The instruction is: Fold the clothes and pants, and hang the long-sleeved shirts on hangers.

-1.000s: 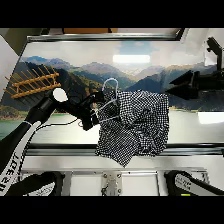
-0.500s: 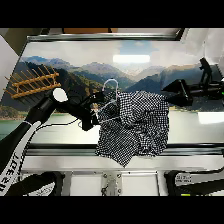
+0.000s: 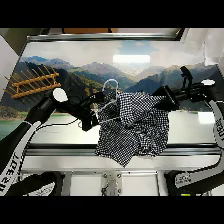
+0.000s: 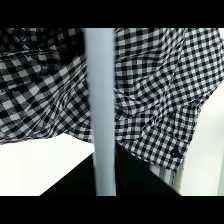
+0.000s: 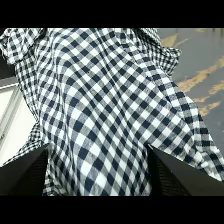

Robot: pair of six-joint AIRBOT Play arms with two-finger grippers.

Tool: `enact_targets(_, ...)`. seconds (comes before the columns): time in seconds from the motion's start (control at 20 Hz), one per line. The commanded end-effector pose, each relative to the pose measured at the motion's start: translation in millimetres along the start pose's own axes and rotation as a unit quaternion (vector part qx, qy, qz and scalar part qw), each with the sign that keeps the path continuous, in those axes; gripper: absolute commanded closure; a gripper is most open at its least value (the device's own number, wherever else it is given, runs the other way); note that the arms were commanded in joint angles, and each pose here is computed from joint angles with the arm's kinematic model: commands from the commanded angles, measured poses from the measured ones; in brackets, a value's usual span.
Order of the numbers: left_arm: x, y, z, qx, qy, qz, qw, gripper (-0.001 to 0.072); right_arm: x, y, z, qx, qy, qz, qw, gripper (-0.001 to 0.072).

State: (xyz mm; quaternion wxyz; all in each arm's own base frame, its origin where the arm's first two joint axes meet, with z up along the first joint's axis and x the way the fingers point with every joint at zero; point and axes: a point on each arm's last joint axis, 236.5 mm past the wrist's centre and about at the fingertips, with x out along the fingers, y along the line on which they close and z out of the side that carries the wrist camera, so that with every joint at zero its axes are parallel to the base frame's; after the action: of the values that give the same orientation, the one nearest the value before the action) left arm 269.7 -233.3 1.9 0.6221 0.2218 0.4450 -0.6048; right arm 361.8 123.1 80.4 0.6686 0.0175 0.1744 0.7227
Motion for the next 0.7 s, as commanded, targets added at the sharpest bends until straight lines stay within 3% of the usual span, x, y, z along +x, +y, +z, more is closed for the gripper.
enact_targets(0.0,0.3,0.1,0.8,0.001,-0.001,0.000,1.000,0.0692,13.3,2.3,-1.0,-0.001,0.003,0.018,1.000,0.0057)
enact_targets(0.65,0.3,-0.4,0.4,0.001,-0.001,-0.001,1.000,0.0692,15.3,4.7,-0.3,-0.001,0.003,0.024,1.000,0.0057)
